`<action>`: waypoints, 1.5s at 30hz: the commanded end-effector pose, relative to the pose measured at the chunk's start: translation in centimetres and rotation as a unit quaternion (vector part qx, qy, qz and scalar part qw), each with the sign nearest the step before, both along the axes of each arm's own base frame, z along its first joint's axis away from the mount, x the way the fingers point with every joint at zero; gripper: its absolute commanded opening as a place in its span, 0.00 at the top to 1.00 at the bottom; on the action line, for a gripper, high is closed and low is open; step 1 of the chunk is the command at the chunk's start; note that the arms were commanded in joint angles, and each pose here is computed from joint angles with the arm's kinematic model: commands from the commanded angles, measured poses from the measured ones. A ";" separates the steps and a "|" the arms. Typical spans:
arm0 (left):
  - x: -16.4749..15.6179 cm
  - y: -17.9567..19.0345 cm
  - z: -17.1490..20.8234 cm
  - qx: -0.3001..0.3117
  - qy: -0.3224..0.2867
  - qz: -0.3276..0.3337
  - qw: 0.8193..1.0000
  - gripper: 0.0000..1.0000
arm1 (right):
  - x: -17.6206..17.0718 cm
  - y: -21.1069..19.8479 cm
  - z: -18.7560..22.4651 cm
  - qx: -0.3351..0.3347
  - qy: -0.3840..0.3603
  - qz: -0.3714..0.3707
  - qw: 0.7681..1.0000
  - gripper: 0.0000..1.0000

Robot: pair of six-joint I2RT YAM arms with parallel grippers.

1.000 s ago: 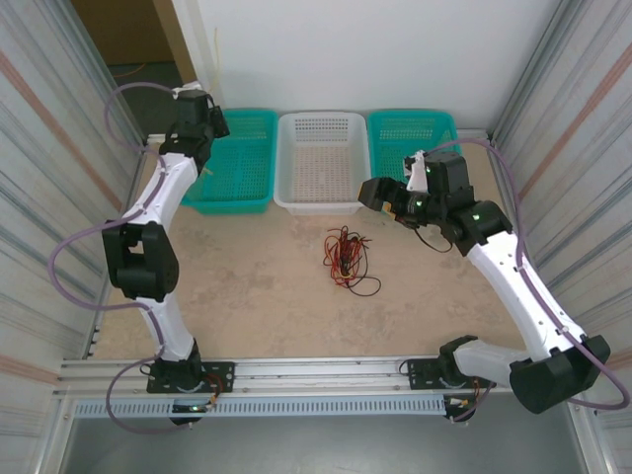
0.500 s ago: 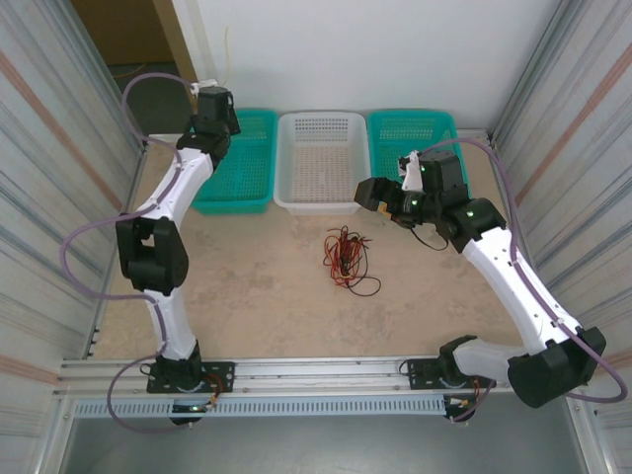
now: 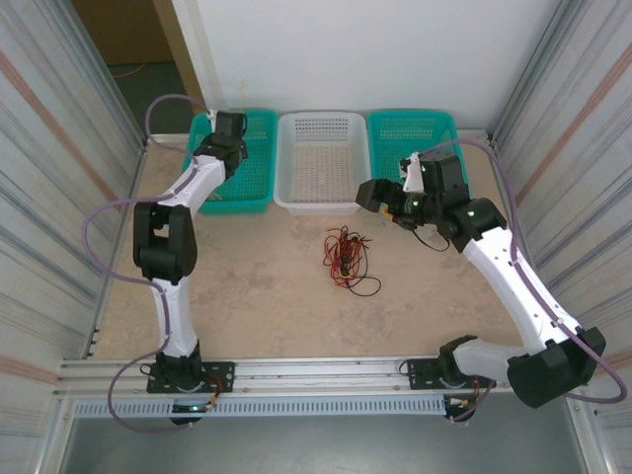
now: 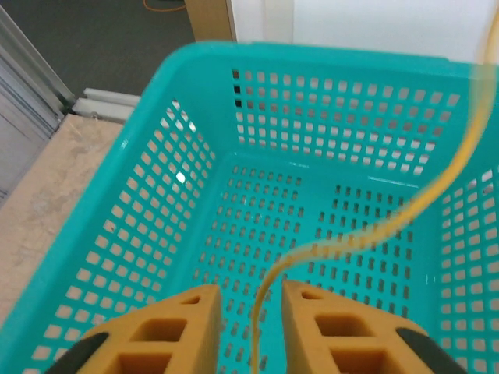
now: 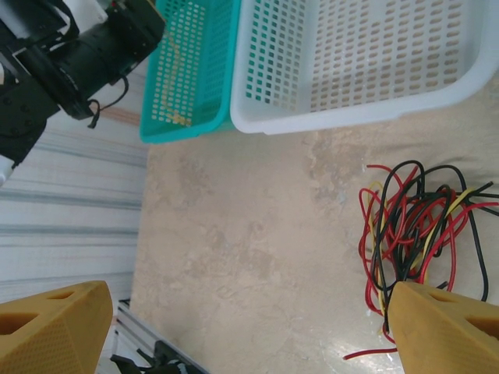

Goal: Untangle the cables

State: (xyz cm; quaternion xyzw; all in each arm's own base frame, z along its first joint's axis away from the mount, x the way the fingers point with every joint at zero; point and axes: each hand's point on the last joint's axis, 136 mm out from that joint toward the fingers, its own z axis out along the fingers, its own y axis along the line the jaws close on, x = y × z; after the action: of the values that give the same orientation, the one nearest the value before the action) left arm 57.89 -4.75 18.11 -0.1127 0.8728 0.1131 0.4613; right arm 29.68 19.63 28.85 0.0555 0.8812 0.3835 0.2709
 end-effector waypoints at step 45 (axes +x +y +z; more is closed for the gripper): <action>-30.7 -22.0 1.4 -0.223 0.135 -0.370 0.892 0.63 | -1.6 0.3 -20.9 -0.214 0.196 0.008 0.957 0.58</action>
State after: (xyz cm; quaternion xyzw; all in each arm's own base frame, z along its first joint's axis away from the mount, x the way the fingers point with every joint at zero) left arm 26.53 -26.80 17.44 0.1522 0.9160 -0.2338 0.2883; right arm 28.25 19.41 8.60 0.0630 0.9795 0.1596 0.1056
